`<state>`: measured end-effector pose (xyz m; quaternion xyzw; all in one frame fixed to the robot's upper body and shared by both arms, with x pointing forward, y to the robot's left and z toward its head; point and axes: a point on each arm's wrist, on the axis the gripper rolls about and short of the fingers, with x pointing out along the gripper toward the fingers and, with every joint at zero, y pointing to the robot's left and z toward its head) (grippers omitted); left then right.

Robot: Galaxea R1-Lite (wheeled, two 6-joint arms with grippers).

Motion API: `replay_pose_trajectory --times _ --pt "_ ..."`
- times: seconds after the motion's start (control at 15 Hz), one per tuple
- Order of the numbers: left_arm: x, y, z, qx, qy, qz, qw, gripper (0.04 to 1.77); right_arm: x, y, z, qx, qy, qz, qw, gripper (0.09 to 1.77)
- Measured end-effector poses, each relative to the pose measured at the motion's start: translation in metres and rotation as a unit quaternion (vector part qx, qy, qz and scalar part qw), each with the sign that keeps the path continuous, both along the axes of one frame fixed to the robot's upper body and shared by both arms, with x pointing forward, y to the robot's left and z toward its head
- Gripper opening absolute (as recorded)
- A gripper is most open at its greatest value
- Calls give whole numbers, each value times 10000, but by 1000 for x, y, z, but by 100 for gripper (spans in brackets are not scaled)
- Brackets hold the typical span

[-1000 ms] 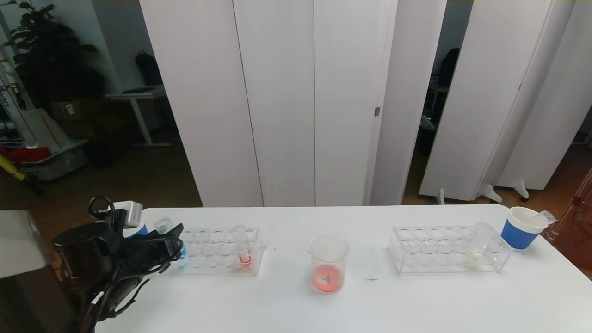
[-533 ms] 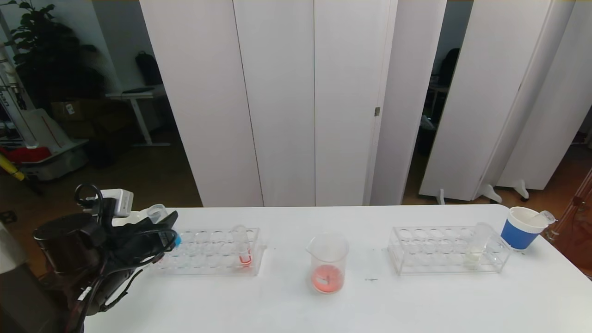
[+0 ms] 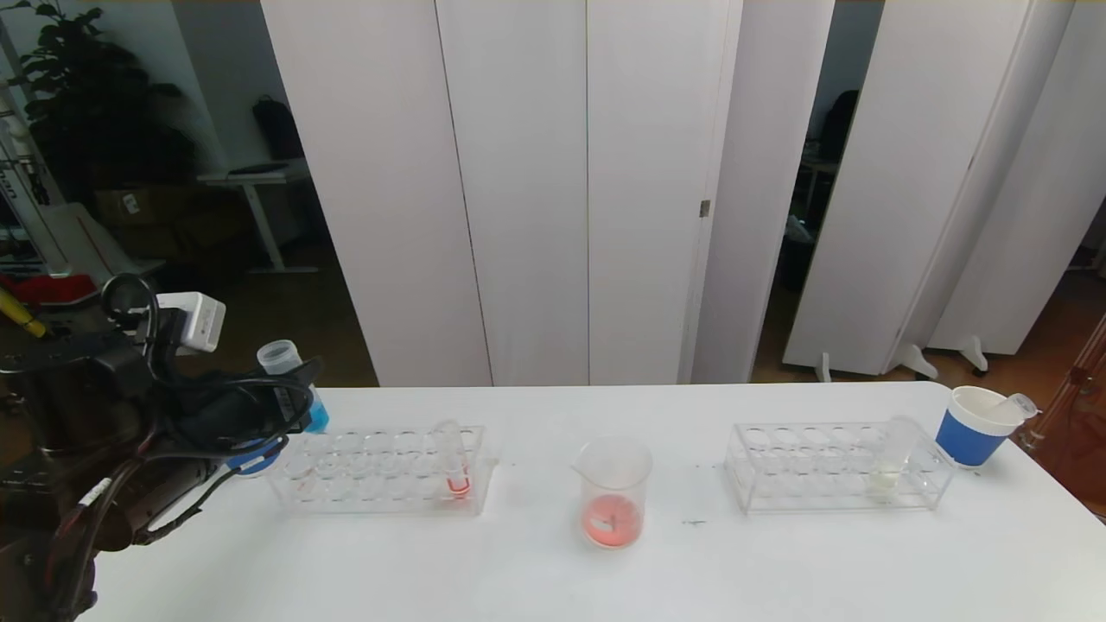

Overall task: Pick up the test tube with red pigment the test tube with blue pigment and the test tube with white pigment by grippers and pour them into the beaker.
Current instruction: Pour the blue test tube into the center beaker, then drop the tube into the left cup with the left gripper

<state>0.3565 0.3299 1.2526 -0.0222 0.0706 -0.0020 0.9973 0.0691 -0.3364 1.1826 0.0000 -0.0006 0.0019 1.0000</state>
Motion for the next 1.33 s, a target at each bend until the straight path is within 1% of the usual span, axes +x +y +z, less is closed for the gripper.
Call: replay_pose_trajectory --times 0.13,0.33,0.4,0.53,0.67,0.8,0.93,1.07,1.2,1.33 --pt "-3 -6 21 1 -295 -122 9995 57 0 0 0 0 -2 2 10000 175" --pt "-6 -15 41 6 -657 -301 9974 57 0 0 0 2 -2 2 10000 175" --pt "-5 -19 47 20 -763 -451 9961 57 0 0 0 0 -2 2 10000 175" --pt "-4 -26 54 127 -802 -768 9937 57 0 0 0 0 -2 0 10000 175" --pt "-2 -33 61 160 -791 -975 9920 57 0 0 0 0 -2 0 10000 175" --pt "0 -39 70 147 -917 -1199 9884 57 0 0 0 0 -4 2 10000 175" --pt "1 -44 76 128 -1027 -1552 9824 57 0 0 0 0 -2 2 10000 175" --pt "2 -49 78 139 -1095 -1926 9751 57 0 0 0 2 -2 0 10000 175" --pt "3 -55 78 269 -1153 -2276 9665 57 0 0 0 0 -2 2 10000 175" --pt "4 -64 74 445 -1154 -2506 9602 57 0 0 0 0 -2 2 10000 175"
